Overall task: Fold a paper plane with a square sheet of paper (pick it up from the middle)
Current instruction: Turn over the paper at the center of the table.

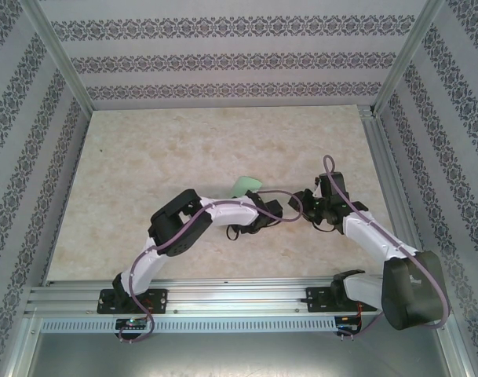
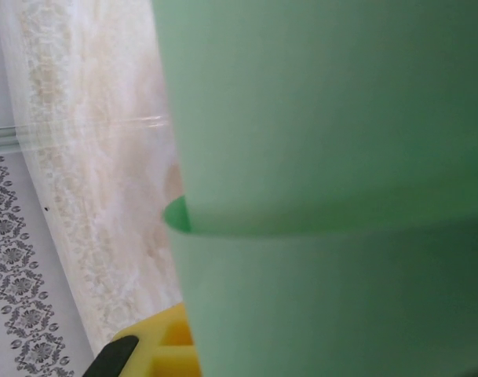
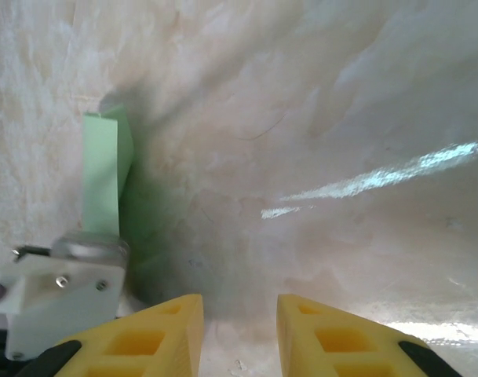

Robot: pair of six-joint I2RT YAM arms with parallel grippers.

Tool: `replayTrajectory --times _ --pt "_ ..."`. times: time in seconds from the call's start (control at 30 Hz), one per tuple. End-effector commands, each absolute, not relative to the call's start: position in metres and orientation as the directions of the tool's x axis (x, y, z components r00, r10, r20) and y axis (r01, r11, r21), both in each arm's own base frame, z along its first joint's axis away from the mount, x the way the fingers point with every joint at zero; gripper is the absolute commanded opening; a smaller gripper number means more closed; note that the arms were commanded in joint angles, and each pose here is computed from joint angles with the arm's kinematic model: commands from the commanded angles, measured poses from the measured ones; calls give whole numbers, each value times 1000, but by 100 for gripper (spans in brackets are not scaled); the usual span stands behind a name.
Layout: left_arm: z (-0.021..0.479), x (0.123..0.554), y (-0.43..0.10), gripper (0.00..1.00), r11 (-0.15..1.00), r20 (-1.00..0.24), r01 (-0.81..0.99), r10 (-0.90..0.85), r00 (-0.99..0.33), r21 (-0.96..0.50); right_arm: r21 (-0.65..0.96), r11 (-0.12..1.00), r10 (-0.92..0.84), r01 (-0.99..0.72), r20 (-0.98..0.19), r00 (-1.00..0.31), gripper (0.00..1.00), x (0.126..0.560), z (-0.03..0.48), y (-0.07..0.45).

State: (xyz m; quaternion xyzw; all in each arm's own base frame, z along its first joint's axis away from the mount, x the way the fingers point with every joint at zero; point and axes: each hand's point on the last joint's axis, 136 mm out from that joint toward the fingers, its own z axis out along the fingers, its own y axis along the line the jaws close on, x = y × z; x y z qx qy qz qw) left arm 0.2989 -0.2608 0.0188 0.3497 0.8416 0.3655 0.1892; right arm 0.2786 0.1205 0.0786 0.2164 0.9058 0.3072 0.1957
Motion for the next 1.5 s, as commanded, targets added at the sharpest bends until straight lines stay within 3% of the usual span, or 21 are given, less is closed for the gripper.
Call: replayTrajectory --times 0.0,0.33,0.67,0.83,1.0,1.23,1.47 --pt "23 285 -280 8 464 -66 465 757 -650 754 638 724 512 261 -243 -824 31 278 80 118" --pt "2 250 -318 47 521 -37 679 806 -591 517 657 712 486 246 -210 -848 32 279 77 127" --pt "53 225 -365 68 648 -217 749 758 -615 140 653 722 456 227 -203 -867 33 285 79 137" --pt "97 248 -352 71 756 -352 655 614 -707 4 657 723 437 214 -195 -878 35 281 77 151" --pt "101 263 -329 72 810 -379 560 469 -798 -176 658 725 415 202 -185 -891 35 271 71 169" --pt "83 263 -345 76 707 -286 504 415 -863 -496 664 724 392 189 -170 -904 35 266 63 189" --pt "61 283 -346 77 712 -245 442 369 -897 -546 660 728 382 188 -161 -910 34 264 59 195"
